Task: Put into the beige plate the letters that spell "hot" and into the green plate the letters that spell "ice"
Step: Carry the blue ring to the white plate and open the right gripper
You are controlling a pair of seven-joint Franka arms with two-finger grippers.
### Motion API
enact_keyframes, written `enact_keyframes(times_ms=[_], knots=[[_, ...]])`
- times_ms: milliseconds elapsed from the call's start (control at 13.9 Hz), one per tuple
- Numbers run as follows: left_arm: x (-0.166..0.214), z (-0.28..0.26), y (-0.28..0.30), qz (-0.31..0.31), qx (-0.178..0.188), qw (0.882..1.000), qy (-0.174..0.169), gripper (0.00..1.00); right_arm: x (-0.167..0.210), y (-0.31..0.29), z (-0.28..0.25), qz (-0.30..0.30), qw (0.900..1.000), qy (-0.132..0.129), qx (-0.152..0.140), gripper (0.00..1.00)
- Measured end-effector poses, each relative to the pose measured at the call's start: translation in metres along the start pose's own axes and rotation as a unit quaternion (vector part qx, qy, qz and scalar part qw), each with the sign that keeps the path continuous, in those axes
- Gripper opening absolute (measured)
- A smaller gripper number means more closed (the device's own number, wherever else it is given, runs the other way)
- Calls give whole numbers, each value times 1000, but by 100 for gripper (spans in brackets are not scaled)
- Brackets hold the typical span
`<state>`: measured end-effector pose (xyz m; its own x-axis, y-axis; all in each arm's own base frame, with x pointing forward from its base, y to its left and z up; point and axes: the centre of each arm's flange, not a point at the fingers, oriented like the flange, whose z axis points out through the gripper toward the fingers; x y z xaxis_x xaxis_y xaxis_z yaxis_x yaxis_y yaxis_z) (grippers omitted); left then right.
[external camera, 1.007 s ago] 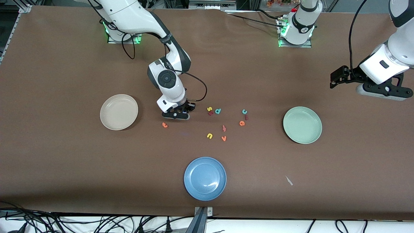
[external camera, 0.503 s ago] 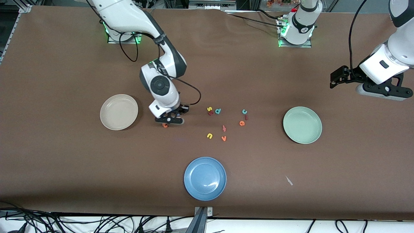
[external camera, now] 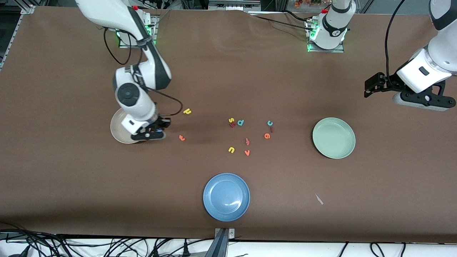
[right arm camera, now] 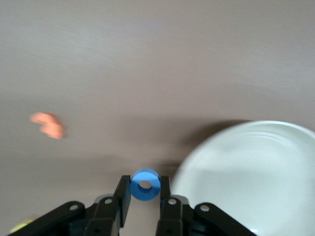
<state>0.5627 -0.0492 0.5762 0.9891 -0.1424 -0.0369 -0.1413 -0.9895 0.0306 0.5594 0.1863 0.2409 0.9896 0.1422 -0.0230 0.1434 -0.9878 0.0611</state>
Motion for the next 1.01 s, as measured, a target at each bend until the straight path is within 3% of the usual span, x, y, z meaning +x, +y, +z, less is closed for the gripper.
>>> enact_keyframes(times_ms=[216, 359, 431, 863, 1007], knots=[[0, 0, 0, 0, 0, 1000, 0, 100, -14, 66, 4, -42, 999, -9, 1, 28], [0, 0, 0, 0, 0, 1000, 0, 100, -22, 90, 9, -57, 998, -12, 25, 28], [0, 0, 0, 0, 0, 1000, 0, 100, -25, 94, 11, -60, 997, -13, 35, 33], [0, 0, 0, 0, 0, 1000, 0, 100, -24, 59, 9, -101, 994, -10, 50, 96], [0, 0, 0, 0, 0, 1000, 0, 100, -18, 33, 2, -123, 991, -1, 55, 100]])
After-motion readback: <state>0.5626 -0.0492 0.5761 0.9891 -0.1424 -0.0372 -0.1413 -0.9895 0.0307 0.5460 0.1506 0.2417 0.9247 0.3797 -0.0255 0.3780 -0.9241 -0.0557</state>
